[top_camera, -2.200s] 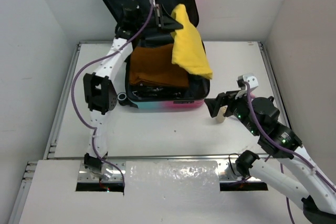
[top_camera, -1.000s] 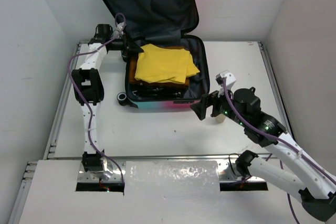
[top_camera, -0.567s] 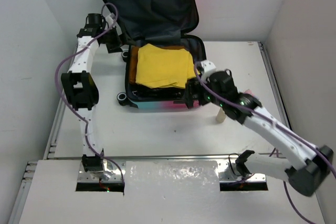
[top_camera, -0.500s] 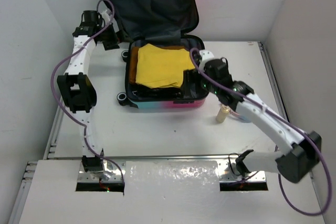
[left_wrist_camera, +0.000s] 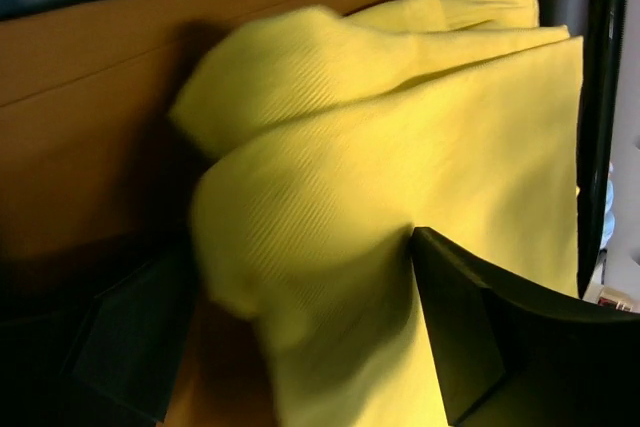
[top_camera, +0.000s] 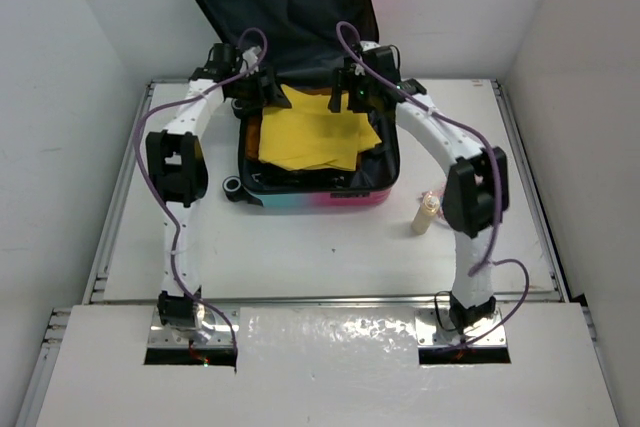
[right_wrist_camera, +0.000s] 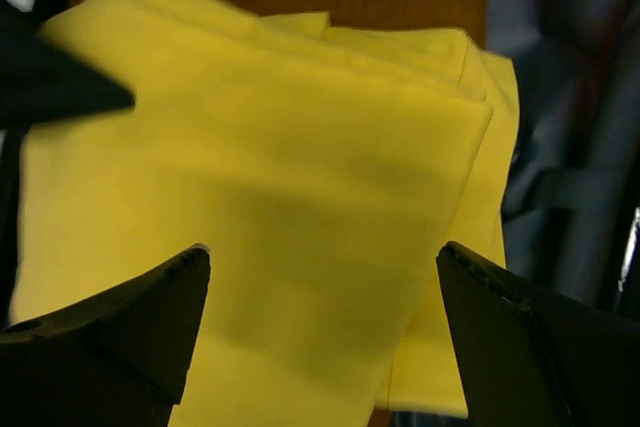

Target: Pack the luggage

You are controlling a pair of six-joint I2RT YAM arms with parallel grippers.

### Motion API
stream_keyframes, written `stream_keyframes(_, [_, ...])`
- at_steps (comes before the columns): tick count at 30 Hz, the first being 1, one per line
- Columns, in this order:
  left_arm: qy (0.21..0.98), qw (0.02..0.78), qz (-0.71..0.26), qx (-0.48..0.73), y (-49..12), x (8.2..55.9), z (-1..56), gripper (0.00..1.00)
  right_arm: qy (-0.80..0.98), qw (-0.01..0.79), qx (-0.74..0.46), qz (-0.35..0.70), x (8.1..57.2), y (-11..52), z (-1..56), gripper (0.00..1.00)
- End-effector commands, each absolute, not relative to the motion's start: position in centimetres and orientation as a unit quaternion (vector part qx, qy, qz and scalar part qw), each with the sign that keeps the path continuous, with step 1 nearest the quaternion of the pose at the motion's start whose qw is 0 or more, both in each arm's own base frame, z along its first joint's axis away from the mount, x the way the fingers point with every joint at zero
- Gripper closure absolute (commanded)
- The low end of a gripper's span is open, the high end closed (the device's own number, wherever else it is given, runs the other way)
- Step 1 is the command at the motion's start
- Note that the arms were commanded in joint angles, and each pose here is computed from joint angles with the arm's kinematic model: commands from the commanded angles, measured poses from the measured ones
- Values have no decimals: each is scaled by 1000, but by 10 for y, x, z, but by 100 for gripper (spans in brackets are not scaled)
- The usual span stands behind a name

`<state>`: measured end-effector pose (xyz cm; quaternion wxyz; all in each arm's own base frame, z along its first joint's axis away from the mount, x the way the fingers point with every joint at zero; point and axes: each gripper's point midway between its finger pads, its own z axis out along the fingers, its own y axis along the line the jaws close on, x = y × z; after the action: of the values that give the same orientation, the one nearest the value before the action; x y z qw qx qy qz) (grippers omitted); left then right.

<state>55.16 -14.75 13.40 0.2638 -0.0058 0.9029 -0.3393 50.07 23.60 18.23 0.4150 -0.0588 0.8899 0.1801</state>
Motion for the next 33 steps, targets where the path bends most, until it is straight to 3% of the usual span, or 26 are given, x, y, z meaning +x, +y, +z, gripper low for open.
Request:
stream_keyframes(1, [882, 289, -371, 28, -172, 561, 145, 19, 901, 401, -36, 165, 527, 231, 170, 11])
stream_keyframes(3, [879, 288, -379, 41, -185, 559, 143, 29, 913, 381, -21, 143, 533, 227, 144, 12])
stream_keyframes(5, [876, 295, -381, 38, -187, 565, 141, 82, 915, 383, -2, 125, 539, 221, 135, 12])
stream_keyframes(6, [875, 298, -379, 29, -186, 569, 141, 100, 918, 378, -3, 121, 540, 222, 124, 12])
stream_keyframes(16, [868, 406, -287, -17, -117, 623, 174, 100, 899, 415, -22, 138, 535, 221, 127, 13])
stream_keyframes(17, [868, 410, -279, -20, -112, 625, 175, 100, 896, 420, -28, 143, 536, 223, 131, 18])
stream_keyframes(18, [868, 413, -275, -20, -110, 626, 176, 100, 890, 426, -38, 159, 538, 230, 140, 30])
stream_keyframes(19, [869, 416, -268, -23, -105, 627, 175, 100, 885, 433, -49, 164, 543, 234, 143, 44])
stream_keyframes(20, [868, 418, -267, -22, -104, 628, 176, 100, 873, 447, -65, 187, 551, 244, 161, 73])
stream_keyframes(21, [868, 417, -267, -21, -105, 628, 175, 100, 873, 440, -75, 196, 552, 249, 162, 82])
stream_keyframes(25, [880, 407, -242, -40, -96, 625, 163, 100, 880, 417, -83, 210, 573, 258, 148, 100])
stream_keyframes(28, [889, 396, -220, -61, -87, 620, 144, 100, 871, 439, -81, 204, 585, 252, 152, 100])
stream_keyframes(33, [901, 377, -205, -65, -82, 618, 122, 58, 868, 456, -84, 176, 614, 236, 144, 100])
